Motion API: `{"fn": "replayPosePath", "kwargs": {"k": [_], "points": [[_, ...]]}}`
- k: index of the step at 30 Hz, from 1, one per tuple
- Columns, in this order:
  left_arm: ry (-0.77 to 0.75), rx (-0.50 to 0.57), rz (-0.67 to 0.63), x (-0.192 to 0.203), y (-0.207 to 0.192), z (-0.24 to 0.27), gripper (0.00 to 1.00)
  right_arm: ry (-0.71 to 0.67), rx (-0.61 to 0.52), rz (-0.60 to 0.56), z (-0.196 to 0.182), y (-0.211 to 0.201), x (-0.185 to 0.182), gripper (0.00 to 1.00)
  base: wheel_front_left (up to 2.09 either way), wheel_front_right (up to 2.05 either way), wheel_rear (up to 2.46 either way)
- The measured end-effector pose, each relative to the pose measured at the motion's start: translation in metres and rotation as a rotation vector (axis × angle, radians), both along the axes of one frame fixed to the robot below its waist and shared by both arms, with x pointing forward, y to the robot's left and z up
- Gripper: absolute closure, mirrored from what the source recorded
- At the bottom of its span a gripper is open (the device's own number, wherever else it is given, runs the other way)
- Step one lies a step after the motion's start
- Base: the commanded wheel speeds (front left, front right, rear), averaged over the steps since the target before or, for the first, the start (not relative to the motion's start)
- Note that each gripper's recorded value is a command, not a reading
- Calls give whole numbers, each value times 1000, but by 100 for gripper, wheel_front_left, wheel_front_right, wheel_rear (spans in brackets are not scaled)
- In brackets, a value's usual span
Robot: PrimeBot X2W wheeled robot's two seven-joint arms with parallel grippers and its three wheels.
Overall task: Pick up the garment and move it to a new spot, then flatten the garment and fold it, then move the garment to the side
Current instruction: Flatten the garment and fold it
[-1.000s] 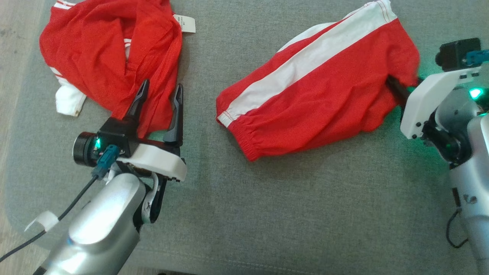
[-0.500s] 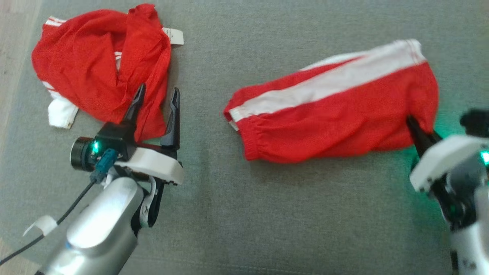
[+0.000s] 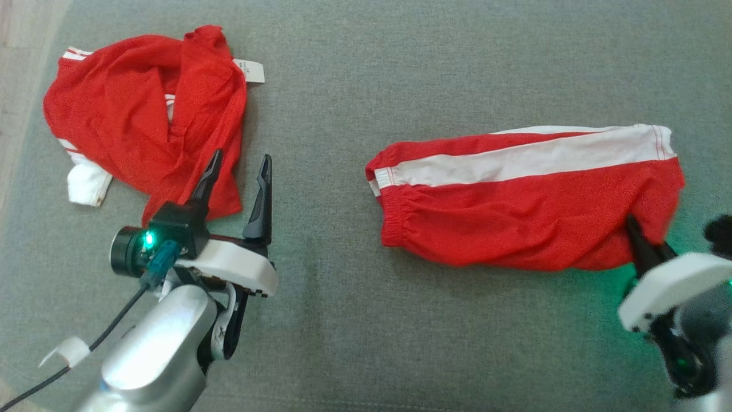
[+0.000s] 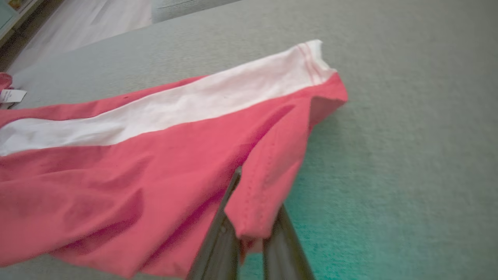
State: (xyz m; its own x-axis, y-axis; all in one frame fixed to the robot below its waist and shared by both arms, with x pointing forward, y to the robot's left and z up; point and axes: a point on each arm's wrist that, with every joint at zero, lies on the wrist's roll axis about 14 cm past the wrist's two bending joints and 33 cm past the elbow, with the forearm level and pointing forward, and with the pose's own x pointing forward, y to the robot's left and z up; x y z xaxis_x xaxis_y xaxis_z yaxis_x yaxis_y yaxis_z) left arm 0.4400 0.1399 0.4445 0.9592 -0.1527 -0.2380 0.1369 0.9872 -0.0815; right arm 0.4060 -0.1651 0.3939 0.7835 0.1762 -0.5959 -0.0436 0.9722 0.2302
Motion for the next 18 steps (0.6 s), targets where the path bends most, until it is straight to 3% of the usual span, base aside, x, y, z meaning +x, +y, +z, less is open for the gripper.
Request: {"fn": "replayPosePath", "kwargs": {"k": [6, 10, 14, 18], "points": [[-10, 5, 7, -4, 4, 7, 0, -145, 5, 281, 46, 84, 24, 100, 0, 0, 0], [-12, 3, 25, -8, 10, 10, 0, -197, 72, 506, 67, 158, 13, 100, 0, 0, 0], [-7, 6, 46, -11, 16, 9, 0, -91, 136, 669, 45, 206, -25, 100, 0, 0, 0], [4, 10, 60, -13, 21, 5, 0, 24, 133, 720, 15, 214, -48, 100, 0, 0, 0]]}}
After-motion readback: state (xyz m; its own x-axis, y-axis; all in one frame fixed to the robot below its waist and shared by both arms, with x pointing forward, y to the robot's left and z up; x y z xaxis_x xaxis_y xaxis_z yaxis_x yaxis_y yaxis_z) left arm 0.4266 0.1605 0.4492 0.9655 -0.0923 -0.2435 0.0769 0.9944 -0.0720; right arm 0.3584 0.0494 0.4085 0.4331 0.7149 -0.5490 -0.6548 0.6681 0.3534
